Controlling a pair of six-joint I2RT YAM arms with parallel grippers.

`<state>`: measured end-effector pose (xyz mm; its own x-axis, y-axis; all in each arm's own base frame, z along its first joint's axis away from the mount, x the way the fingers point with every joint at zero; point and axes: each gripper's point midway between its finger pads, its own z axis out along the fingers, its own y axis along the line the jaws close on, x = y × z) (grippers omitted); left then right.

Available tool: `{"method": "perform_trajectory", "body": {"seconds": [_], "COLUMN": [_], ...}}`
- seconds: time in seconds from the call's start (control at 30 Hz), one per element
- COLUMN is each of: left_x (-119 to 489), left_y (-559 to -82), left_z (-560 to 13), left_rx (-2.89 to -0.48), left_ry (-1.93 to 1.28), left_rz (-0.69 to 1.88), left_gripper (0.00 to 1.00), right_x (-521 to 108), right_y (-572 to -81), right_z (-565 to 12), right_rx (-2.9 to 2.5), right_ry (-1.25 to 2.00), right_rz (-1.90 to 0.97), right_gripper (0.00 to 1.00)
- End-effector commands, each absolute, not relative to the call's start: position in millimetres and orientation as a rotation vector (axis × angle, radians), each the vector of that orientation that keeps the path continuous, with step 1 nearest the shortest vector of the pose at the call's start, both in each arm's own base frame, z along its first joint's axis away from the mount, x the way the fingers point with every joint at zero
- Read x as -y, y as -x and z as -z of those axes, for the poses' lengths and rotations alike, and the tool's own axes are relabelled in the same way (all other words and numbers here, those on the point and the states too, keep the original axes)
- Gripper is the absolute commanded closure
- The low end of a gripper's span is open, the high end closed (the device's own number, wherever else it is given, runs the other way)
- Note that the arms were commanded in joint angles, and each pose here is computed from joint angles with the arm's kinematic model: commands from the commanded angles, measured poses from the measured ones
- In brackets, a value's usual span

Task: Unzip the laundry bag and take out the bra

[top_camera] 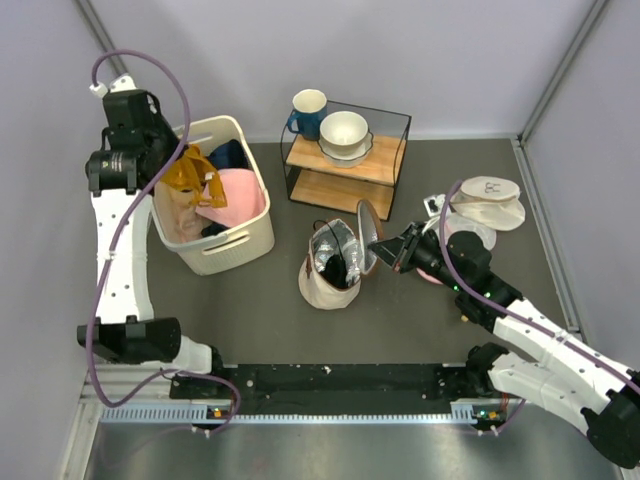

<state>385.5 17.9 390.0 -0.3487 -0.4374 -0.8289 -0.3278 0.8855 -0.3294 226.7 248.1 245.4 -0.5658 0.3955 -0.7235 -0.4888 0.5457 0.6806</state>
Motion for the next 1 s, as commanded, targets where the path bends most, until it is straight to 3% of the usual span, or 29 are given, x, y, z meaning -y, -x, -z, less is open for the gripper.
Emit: {"method": "perform_trajectory", "body": {"seconds": [0.0, 0.2, 0.23, 0.33, 0.37, 0.53, 0.63, 0.97], "left_x": [-38.7, -58.3, -60.6, -50.1, -44.9, 2.2, 73.5, 209.1], "left_y": [-411.4, -429.6, -430.4, -433.2, -432.9, -417.0, -393.9, -305.5], "left_z": [-390.8, -368.2, -366.4, -366.4, -368.4, -388.8, -386.0, -288.3], "left_rx": [-1.902, -1.919, -1.919, -1.941, -1.947, -1.943, -1.967, -2.148], "left_ry": [0.613, 0.684, 0.694, 0.635, 0.614, 0.384, 0.117, -0.252], "left_rz": [0.096, -0.009, -0.019, 0.035, 0.058, 0.188, 0.254, 0.744], "left_gripper": [1.0, 0.98, 0.81, 0.11, 0.03, 0.04, 0.09, 0.25], "right_x": [-249.5, -248.8, -248.3, -246.7, -246.7, -247.6, -248.4, -247.3], "right_y": [-230.6, -231.8, -231.2, -231.4, -231.4, -232.7, -233.7, -233.3], "right_z": [-255.4, -256.6, -256.5, -254.4, -254.4, -253.0, -251.3, -245.8], "right_rx": [-1.786, -1.785, -1.784, -1.79, -1.79, -1.793, -1.798, -1.821], "right_ry": [0.102, 0.105, 0.105, 0.103, 0.103, 0.103, 0.102, 0.11], "right_rz": [-1.175, -1.166, -1.164, -1.151, -1.151, -1.15, -1.148, -1.13], "right_gripper": [1.0, 1.0, 1.0, 1.0, 1.0, 1.0, 1.0, 1.0]}}
